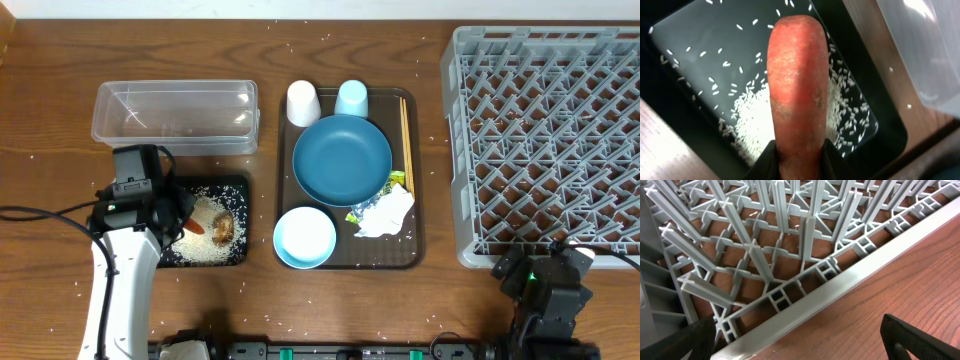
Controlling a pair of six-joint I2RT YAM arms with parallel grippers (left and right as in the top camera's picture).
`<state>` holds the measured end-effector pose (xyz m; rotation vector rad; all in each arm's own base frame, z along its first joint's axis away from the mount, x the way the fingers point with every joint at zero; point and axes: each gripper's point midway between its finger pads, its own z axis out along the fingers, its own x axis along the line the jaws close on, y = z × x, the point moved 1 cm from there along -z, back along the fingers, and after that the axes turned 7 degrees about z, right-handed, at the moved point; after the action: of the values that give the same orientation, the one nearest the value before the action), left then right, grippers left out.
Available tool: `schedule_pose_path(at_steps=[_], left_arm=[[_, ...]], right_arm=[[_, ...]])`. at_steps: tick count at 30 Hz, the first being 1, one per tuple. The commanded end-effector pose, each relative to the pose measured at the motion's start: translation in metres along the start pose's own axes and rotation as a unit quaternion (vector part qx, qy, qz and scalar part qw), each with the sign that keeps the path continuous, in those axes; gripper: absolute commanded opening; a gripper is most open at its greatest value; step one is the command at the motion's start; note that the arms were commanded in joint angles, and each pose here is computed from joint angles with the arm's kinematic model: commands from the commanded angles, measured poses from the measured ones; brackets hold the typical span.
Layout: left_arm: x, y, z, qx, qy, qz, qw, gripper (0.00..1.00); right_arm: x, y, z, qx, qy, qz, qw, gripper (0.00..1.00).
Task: Sort waste into correct bins and load items into the dishwasher rack
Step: 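Carry the carrot left over the black tray, then open the left gripper to drop the carrot onto the black tray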
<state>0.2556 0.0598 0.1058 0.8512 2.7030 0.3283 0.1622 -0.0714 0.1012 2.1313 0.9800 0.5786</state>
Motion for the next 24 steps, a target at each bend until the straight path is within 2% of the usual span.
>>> schedule_pose_path(at_steps=[1, 12, 21, 22, 23, 24], left_arm=[[0.003, 0.002, 0.008, -0.005, 0.003, -0.023, 1.0, 0.19], [-0.008, 0.01, 0.041, -0.007, 0.001, -0.023, 1.0, 0.2], [-0.001, 0.002, 0.066, 0.02, 0.032, -0.02, 0.999, 0.2], [0.0, 0.002, 0.067, 0.02, 0.036, -0.02, 0.999, 0.41], [0.002, 0.002, 0.068, 0.019, 0.041, -0.02, 0.999, 0.46], [0.003, 0.003, 0.069, 0.018, 0.045, -0.018, 0.999, 0.46]], right_arm=[[-0.002, 0.005, -0.002, -0.008, -0.004, -0.001, 1.0, 0.99], [-0.002, 0.005, -0.002, -0.008, -0.004, -0.001, 1.0, 0.99], [-0.002, 0.005, -0.002, -0.008, -0.004, -0.001, 1.0, 0.99], [-0.002, 0.005, -0.002, -0.008, -0.004, -0.001, 1.0, 0.99], [-0.002, 0.005, -0.002, -0.008, -0.004, -0.001, 1.0, 0.99], [-0.002, 0.005, -0.002, -0.008, -0.004, -0.001, 1.0, 0.99]])
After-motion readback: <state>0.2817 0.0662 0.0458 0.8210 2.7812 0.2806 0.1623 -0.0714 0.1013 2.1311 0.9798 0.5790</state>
